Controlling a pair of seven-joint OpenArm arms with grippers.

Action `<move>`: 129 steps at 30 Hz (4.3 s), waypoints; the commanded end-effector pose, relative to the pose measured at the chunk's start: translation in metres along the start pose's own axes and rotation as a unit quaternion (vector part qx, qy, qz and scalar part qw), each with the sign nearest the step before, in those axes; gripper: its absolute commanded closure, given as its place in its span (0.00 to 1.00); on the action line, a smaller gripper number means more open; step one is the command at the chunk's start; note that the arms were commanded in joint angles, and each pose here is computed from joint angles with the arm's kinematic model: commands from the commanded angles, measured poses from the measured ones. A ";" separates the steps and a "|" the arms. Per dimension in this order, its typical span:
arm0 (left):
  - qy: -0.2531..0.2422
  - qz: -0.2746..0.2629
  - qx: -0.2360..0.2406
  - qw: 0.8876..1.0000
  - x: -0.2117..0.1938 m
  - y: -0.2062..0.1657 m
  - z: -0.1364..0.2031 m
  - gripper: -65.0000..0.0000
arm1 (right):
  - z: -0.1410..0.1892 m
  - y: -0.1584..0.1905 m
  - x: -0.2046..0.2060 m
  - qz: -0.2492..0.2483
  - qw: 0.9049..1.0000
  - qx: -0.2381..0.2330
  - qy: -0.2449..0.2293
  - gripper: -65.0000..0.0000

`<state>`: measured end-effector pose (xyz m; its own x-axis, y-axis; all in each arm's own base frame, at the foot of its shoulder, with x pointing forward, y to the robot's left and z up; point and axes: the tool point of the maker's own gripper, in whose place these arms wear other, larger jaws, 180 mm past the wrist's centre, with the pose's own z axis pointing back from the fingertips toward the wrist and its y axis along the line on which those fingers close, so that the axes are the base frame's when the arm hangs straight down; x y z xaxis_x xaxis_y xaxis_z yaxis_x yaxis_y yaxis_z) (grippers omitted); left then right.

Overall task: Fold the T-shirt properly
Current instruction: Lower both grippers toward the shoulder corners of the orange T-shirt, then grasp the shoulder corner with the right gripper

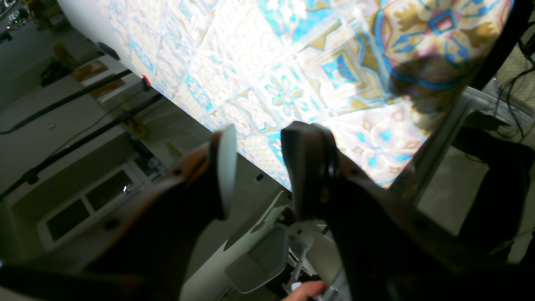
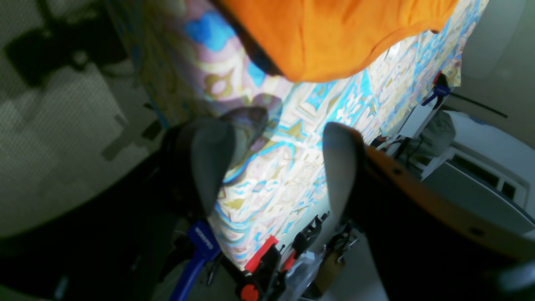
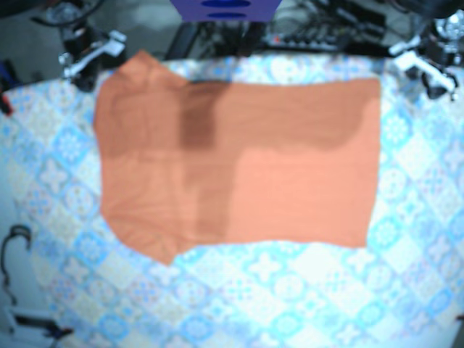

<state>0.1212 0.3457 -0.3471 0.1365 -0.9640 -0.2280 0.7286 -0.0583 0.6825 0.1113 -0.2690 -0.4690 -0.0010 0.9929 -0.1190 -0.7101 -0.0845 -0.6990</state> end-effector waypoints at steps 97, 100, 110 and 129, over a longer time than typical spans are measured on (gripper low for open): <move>0.008 -0.005 0.015 1.000 -0.005 0.010 0.000 0.65 | -0.008 -0.013 0.017 0.013 1.000 -0.020 0.007 0.43; 0.008 -0.005 0.015 1.000 -0.005 0.010 0.000 0.65 | -0.008 -0.011 0.023 0.015 1.000 -0.018 -0.001 0.43; 0.008 -0.005 0.015 1.000 -0.005 0.010 0.000 0.65 | -0.008 -0.015 0.033 0.015 1.000 -0.023 -0.012 0.43; 0.008 -0.004 0.015 1.000 -0.005 0.010 -0.001 0.65 | -0.009 -0.013 0.043 0.016 0.999 -0.020 -0.025 0.99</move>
<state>0.1238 0.3476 -0.3459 0.1429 -0.9622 -0.2320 0.7234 -0.0584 0.6879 0.1235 -0.2217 -0.4764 -0.0532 0.9942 -0.0930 -0.6961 -0.1037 -0.7104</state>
